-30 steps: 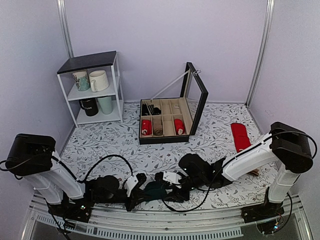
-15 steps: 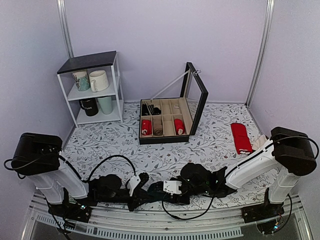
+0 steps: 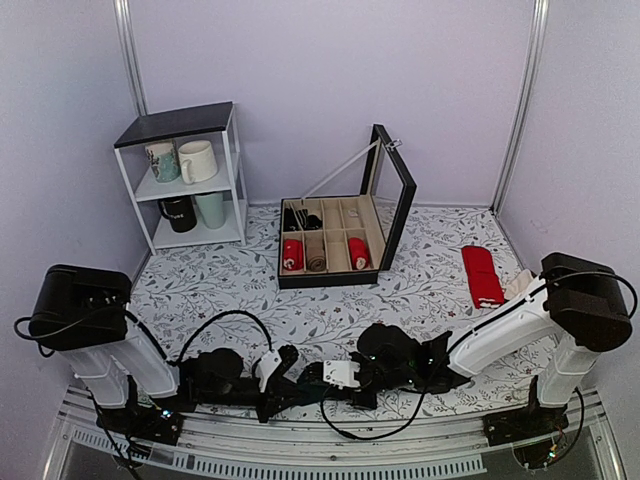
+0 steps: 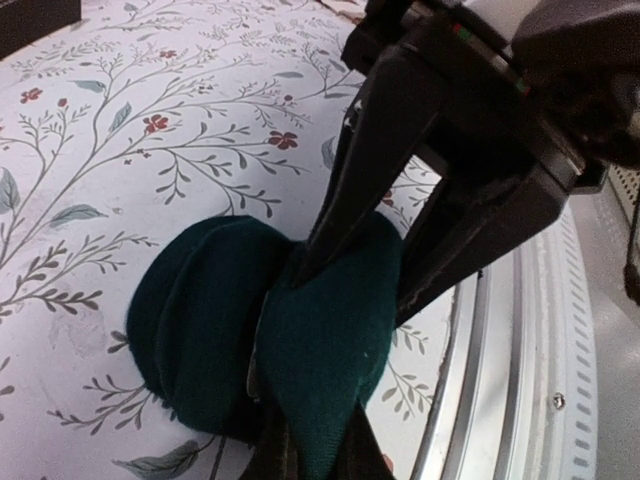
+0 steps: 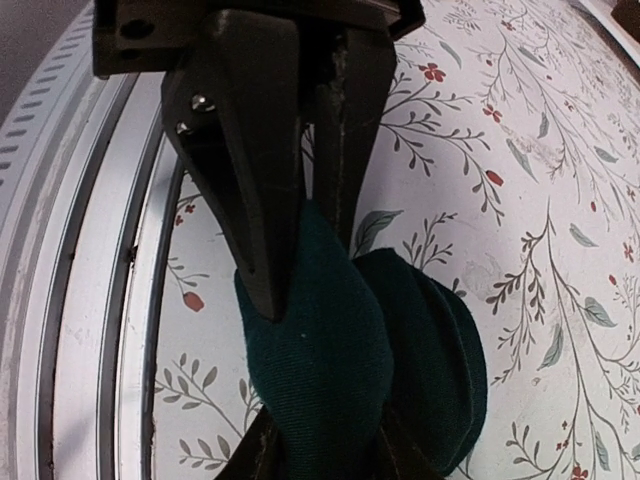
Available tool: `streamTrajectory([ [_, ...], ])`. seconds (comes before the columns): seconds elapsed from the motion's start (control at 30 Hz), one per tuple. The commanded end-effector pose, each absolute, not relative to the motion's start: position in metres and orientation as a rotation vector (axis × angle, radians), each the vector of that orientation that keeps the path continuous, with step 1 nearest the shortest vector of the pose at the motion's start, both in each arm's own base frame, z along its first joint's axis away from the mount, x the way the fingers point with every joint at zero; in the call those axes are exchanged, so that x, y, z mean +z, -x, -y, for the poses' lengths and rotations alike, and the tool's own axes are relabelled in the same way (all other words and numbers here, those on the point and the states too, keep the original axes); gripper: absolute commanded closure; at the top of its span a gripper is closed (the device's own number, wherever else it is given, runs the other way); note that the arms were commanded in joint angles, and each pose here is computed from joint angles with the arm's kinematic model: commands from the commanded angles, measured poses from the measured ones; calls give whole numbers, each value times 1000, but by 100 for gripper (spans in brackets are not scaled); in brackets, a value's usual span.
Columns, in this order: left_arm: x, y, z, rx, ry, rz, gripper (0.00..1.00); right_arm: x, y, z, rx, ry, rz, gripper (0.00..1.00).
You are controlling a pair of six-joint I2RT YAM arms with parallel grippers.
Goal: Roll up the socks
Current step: Roll the sock at the center of the board.
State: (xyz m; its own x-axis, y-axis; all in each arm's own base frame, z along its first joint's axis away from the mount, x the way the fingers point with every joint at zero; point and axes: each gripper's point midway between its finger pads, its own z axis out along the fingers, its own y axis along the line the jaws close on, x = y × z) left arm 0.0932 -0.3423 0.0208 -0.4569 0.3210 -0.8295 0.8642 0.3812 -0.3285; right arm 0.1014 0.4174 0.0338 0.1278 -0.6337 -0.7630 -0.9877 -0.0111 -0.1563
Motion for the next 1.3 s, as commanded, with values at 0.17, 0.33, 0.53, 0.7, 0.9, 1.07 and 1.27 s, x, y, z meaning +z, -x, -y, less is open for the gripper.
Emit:
streamTrajectory([
  [0.17, -23, -84, 301, -812, -1185, -2107, 88, -4, -86, -408, 783, 1713, -1871, 80],
  [0.33, 26, -94, 309, -793, -1162, -1910, 76, -18, -81, -394, 812, 1666, -2039, 80],
  [0.53, 68, -86, 310, -748, -1210, -1681, 69, -24, -75, -385, 864, 1649, -2217, 80],
  [0.7, 70, -88, 311, -713, -1230, -1626, 59, -31, -71, -374, 828, 1637, -2423, 81],
  [0.9, 56, -93, 318, -662, -1245, -1613, 60, -33, -71, -368, 790, 1621, -2547, 81],
  [1.07, 50, -94, 325, -645, -1268, -1591, 60, -36, -67, -367, 786, 1616, -2615, 81],
  [1.27, 42, -92, 328, -647, -1290, -1599, 59, -38, -66, -362, 780, 1598, -2690, 81],
])
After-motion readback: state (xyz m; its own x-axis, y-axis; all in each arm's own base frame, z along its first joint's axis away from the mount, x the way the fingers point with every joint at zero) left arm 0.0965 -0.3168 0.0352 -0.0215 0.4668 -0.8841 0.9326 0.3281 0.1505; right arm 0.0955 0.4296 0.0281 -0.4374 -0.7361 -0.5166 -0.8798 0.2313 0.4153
